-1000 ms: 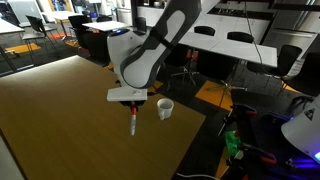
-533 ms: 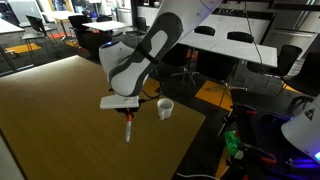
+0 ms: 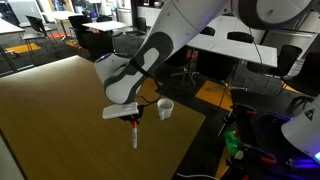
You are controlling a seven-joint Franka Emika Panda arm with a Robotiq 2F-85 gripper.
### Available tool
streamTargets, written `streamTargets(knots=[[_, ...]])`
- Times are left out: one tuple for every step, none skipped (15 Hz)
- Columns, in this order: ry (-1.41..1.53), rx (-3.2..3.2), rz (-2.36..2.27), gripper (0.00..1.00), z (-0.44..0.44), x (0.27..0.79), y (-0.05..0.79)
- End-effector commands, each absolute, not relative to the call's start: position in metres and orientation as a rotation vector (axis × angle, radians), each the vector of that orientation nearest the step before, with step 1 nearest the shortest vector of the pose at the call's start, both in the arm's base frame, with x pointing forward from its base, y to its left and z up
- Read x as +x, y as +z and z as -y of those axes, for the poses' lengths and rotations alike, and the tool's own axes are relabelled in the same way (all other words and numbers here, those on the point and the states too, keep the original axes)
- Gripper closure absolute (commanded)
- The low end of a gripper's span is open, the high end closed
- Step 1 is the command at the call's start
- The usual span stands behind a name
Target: Take the marker out of the white cup and place it on the table
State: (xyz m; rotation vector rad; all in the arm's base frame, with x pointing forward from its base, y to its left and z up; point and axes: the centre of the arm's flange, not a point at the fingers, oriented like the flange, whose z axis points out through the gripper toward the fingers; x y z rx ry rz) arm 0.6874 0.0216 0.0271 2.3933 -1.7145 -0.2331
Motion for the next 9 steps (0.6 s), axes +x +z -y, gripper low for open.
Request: streamTargets(knots=[[-0.299, 2.372, 1.663, 0.94, -0.023, 0.705, 0.003], [-0.31, 2.358, 1.658, 0.94, -0.022, 0.704, -0.003], [-0.32, 2.348, 1.654, 0.94, -0.022, 0.704, -0.008], [-0.327, 2.336, 1.651, 0.94, -0.021, 0.704, -0.013], [-0.335, 2.329, 1.648, 0.94, -0.021, 0.704, -0.017], [-0.339, 2.323, 1.646, 0.94, -0.02, 0.704, -0.02], [-0.348, 2.315, 1.647, 0.85, -0.021, 0.704, -0.022], [-0.352, 2.311, 1.644, 0.53, -0.02, 0.705, -0.023], [-0.35, 2.305, 1.646, 0.52, -0.02, 0.706, -0.023]])
